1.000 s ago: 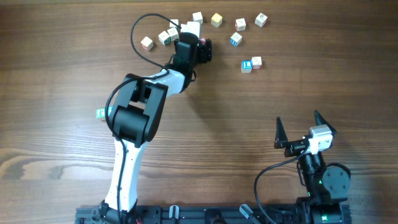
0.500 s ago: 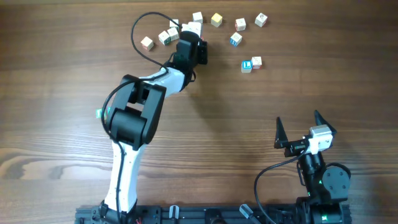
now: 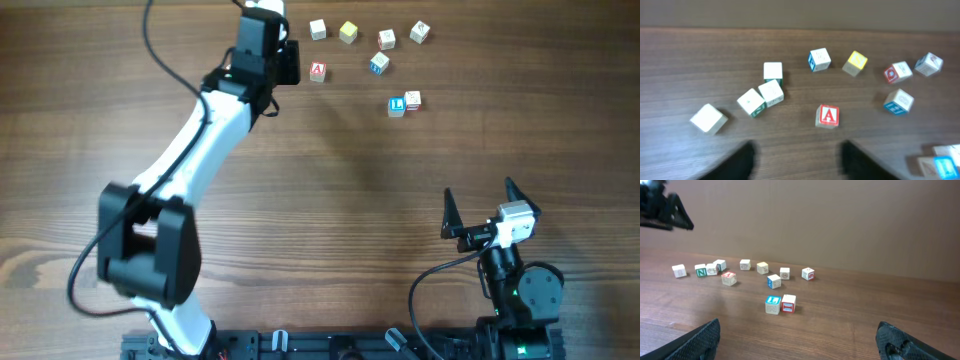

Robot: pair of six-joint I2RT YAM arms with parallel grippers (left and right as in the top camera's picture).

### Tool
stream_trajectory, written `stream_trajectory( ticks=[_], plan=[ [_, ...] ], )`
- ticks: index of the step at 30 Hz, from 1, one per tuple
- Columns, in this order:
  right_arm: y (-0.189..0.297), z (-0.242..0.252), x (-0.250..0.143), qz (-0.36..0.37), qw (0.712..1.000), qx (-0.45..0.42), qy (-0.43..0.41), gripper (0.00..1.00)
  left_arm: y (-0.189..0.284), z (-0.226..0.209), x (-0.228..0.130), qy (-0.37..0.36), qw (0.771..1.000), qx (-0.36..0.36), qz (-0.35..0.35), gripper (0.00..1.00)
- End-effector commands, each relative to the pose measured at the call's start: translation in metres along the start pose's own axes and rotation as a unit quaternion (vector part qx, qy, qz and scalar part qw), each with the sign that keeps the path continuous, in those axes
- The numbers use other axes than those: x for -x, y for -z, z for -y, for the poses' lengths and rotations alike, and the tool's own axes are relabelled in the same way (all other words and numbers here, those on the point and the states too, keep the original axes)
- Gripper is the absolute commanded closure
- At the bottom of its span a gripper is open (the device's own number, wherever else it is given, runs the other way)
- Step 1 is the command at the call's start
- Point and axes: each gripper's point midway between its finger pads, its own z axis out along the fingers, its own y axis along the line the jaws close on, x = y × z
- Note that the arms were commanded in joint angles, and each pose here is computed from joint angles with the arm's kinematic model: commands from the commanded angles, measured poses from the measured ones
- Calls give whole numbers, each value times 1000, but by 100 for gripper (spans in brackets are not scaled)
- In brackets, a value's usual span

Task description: Form a horizontal line

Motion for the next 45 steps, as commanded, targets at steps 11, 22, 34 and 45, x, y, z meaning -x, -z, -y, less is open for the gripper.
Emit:
stream_trajectory(
  ticks=[11,22,34,45],
  plan=[
    [0,0,2,5,1000,-2,6,0,-67,61,-62,-29,995,-85,-52,0],
    [0,0,2,5,1000,-2,6,0,-140,53,-110,-28,995,-78,-48,0],
    [0,0,2,5,1000,-2,6,0,-152,14,-100,-17,1000,-11,-20,34],
    [0,0,2,5,1000,-2,6,0,-151,16,-83,-12,1000,-17,10,90]
  ],
)
